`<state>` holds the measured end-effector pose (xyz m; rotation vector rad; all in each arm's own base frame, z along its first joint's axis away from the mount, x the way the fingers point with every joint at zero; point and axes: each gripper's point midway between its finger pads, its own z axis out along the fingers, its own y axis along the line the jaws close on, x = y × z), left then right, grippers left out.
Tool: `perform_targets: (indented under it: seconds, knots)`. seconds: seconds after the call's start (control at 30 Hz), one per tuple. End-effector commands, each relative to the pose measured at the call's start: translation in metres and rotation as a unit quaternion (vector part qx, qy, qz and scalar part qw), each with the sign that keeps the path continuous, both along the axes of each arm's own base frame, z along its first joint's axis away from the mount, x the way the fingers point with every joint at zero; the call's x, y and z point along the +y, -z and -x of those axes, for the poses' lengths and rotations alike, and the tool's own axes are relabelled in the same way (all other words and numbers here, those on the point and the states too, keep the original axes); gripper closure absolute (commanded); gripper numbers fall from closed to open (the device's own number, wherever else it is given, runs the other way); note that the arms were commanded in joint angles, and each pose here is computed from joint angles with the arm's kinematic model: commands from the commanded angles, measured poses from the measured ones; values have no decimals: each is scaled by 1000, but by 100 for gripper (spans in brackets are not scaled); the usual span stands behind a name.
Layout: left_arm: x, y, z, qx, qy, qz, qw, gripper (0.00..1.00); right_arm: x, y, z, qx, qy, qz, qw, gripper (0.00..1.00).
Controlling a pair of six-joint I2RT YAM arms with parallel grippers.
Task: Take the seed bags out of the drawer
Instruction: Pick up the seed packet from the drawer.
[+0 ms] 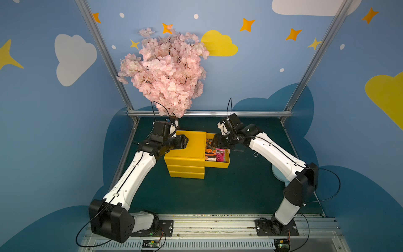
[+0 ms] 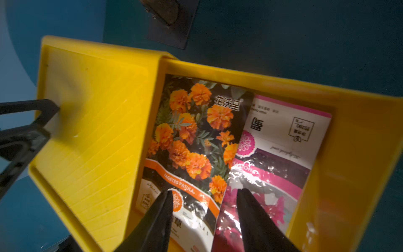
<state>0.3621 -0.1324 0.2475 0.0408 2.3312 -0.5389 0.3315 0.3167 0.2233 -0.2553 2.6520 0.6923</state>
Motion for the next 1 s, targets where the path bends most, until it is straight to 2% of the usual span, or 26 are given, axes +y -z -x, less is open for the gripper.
perform_targets:
  seconds: [0.0, 0.2, 0.53, 0.67, 0.83, 0.97]
  knots:
    - [4, 48, 26, 98, 2, -15, 995, 33, -8, 10, -6, -1, 16, 34, 999, 47]
    - [4, 49, 26, 99, 3, -13, 995, 33, 1, 24, -9, 22, 9, 30, 999, 49]
    - [2, 51, 25, 100, 4, -11, 995, 33, 8, 38, -13, 49, 12, 24, 998, 58]
    - [2, 51, 25, 101, 4, -11, 995, 33, 12, 39, -12, 61, 8, 12, 998, 71]
    - [3, 53, 26, 103, 3, -12, 995, 33, 18, 29, -10, 62, 4, -14, 998, 98]
    - [4, 53, 27, 104, 2, -14, 994, 33, 16, 15, -10, 50, 3, -26, 998, 100]
